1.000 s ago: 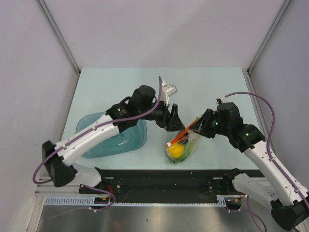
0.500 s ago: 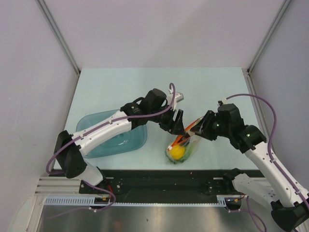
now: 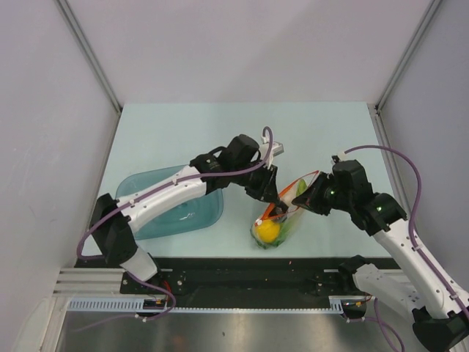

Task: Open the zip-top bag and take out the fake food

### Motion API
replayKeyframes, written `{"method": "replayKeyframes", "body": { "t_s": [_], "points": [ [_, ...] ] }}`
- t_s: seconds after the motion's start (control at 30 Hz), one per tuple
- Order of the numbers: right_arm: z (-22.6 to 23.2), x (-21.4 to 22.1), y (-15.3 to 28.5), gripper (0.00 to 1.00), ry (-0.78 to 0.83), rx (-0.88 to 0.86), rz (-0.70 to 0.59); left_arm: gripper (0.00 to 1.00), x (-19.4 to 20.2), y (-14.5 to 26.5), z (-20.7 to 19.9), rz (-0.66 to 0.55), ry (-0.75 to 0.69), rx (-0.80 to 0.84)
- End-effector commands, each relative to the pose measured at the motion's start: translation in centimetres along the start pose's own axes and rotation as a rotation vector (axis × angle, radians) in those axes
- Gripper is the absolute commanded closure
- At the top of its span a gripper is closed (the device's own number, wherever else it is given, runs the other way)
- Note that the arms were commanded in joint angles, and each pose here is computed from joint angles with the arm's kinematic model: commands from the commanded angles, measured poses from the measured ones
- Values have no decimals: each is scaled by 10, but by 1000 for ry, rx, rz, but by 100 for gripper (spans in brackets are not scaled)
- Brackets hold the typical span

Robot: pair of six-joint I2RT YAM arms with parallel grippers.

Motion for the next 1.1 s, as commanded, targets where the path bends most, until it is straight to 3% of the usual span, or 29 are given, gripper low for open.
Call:
{"method": "replayKeyframes", "body": {
  "t_s": [0.0,0.07,0.23,0.53,0.6,0.63,0.83,0.97,1.07],
  "points": [
    [16,-13,16,100,64,-30,-54,81,-25,1,-9,-22,-18,-12],
    [14,-18,23,100,90,9,-65,100,-36,6,-13,-41,-24,-28],
    [0,-31,34,100,170,92,-89,100,-67,40,-6,-234,-37,-174],
    [-2,-45,32,100,281,120,-58,100,-21,30,17,-153,31,-206],
    [0,-40,25,100,280,94,-9,93,-18,35,15,-158,12,-193],
    [4,-39,22,100,284,72,-1,82,-19,36,12,-164,2,-184],
    [20,-34,19,100,274,-9,33,48,-61,65,-37,-286,-143,-56],
    [25,-31,20,100,272,-31,47,45,-83,77,-74,-359,-192,47],
    [29,-30,21,100,267,-43,47,54,-79,61,-82,-312,-177,77]
  ]
}}
Point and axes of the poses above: each gripper's point midway between its finger pads, its own y axis back along the fingers, its own z axis along the line the jaws close on, x = y × z, the point moved 1 cm from there along y, back along the fingers, and after that the axes turned 1 degree about -y, right-handed, at the moved point
